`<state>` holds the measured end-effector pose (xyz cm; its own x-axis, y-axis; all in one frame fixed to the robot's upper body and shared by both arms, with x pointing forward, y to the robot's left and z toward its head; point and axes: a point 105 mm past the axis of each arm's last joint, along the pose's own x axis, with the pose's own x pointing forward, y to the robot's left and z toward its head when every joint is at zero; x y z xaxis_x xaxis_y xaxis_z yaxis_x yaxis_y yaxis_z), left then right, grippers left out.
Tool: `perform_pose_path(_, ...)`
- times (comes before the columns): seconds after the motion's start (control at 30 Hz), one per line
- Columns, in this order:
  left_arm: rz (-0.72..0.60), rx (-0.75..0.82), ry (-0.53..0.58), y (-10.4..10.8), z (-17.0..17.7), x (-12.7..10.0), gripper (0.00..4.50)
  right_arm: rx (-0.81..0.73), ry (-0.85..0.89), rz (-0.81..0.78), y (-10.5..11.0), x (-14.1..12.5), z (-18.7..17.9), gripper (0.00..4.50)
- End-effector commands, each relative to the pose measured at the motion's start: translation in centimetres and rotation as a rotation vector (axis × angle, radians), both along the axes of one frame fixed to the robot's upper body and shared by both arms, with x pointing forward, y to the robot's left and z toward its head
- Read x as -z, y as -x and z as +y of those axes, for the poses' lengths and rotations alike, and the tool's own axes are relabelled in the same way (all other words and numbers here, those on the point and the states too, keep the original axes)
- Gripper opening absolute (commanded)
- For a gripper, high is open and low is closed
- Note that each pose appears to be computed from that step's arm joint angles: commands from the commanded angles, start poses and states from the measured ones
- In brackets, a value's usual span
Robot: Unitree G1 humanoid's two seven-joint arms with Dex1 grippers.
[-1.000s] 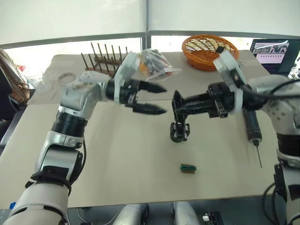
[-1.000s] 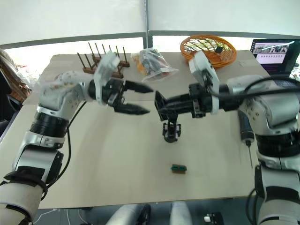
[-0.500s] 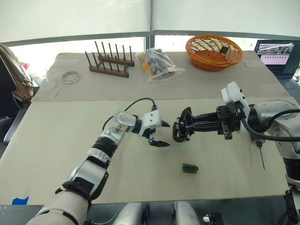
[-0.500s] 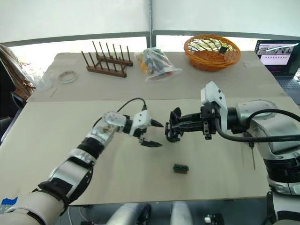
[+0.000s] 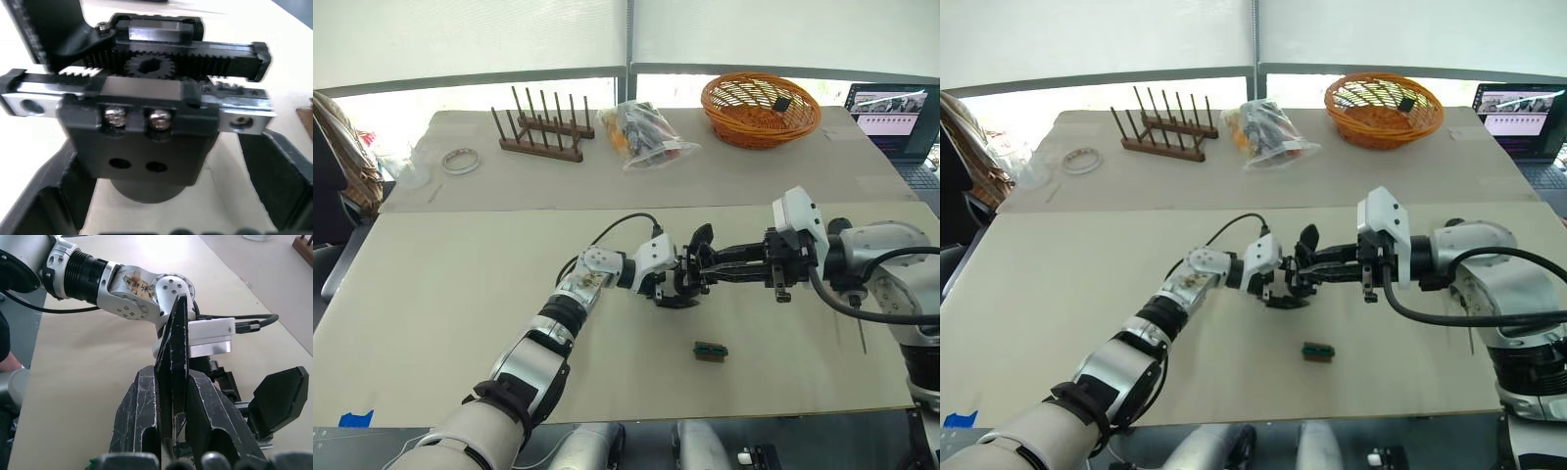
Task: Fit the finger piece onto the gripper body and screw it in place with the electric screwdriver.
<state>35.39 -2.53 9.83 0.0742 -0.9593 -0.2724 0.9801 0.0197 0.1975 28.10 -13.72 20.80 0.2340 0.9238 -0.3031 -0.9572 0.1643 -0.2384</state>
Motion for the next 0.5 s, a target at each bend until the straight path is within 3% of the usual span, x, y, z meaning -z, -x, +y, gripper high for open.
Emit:
perform_pose_path(0.03,-0.073,0.024,-0.017,-0.1,-0.4,-0.6,2.3,-0.024,-0.018,-0.08,-0.6,-0.7,0.3,0.33)
perform_pose_path(0.5,-0.063,0.011,-0.026,-0.3,-0.8,-0.1,2.31,-0.117,0.001,-0.097,-2.4,2.3,0.2,0.33)
